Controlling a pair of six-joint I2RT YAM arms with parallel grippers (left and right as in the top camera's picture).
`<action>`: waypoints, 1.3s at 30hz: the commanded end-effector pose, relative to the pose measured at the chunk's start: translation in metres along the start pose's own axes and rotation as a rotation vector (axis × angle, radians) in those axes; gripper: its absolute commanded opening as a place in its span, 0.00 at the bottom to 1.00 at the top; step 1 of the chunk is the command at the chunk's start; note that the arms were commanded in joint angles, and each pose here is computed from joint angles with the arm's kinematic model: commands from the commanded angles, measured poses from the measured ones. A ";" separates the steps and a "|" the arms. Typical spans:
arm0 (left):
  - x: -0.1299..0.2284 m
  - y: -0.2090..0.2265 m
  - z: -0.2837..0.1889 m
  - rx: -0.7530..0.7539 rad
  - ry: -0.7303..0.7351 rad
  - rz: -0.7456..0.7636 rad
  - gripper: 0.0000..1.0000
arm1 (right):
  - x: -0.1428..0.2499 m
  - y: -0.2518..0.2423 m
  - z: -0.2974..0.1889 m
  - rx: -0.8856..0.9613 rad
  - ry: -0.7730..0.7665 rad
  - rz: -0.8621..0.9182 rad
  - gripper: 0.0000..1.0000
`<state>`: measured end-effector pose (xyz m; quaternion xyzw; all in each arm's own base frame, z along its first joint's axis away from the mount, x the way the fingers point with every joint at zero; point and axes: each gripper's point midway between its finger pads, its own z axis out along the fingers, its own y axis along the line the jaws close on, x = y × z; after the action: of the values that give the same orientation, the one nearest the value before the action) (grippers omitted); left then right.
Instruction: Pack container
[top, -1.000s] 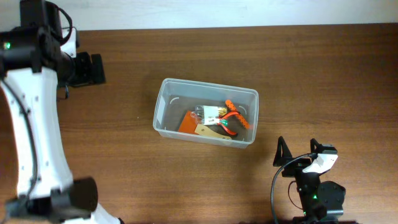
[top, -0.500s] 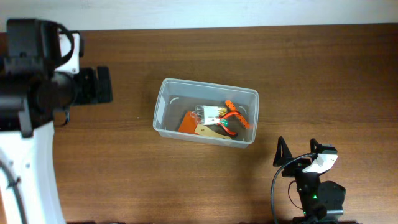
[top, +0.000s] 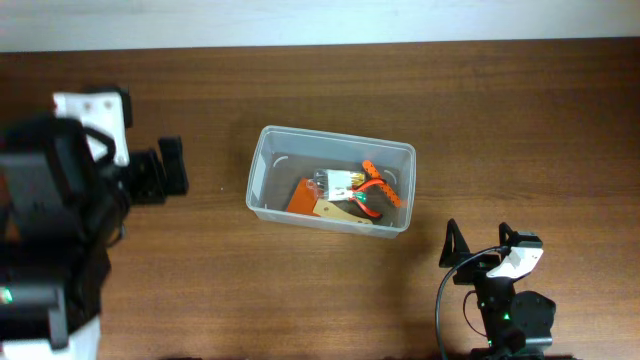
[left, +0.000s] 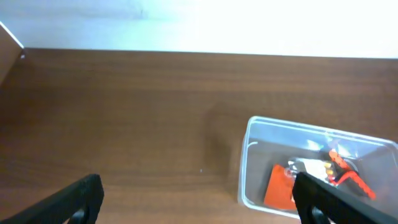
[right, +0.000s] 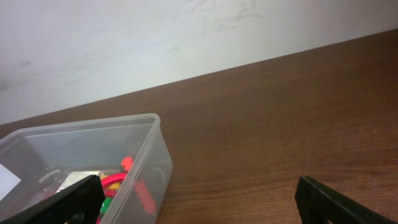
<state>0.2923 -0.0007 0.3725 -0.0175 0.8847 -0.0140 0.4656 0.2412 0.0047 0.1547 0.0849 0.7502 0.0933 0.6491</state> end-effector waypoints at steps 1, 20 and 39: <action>0.019 -0.004 -0.012 0.029 -0.051 0.015 0.99 | 0.001 0.000 0.000 -0.004 -0.003 -0.010 0.99; -0.018 -0.007 -0.101 0.056 -0.860 0.033 0.99 | 0.001 0.000 0.000 -0.004 -0.003 -0.010 0.99; -0.028 -0.008 -0.198 0.076 -1.522 0.048 0.99 | 0.001 0.000 0.000 -0.003 -0.003 -0.010 0.99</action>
<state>0.1530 -0.0039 0.5135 0.0050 0.3345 -0.0216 0.9421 0.2412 0.0047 0.1546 0.0848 0.7503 0.0932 0.6489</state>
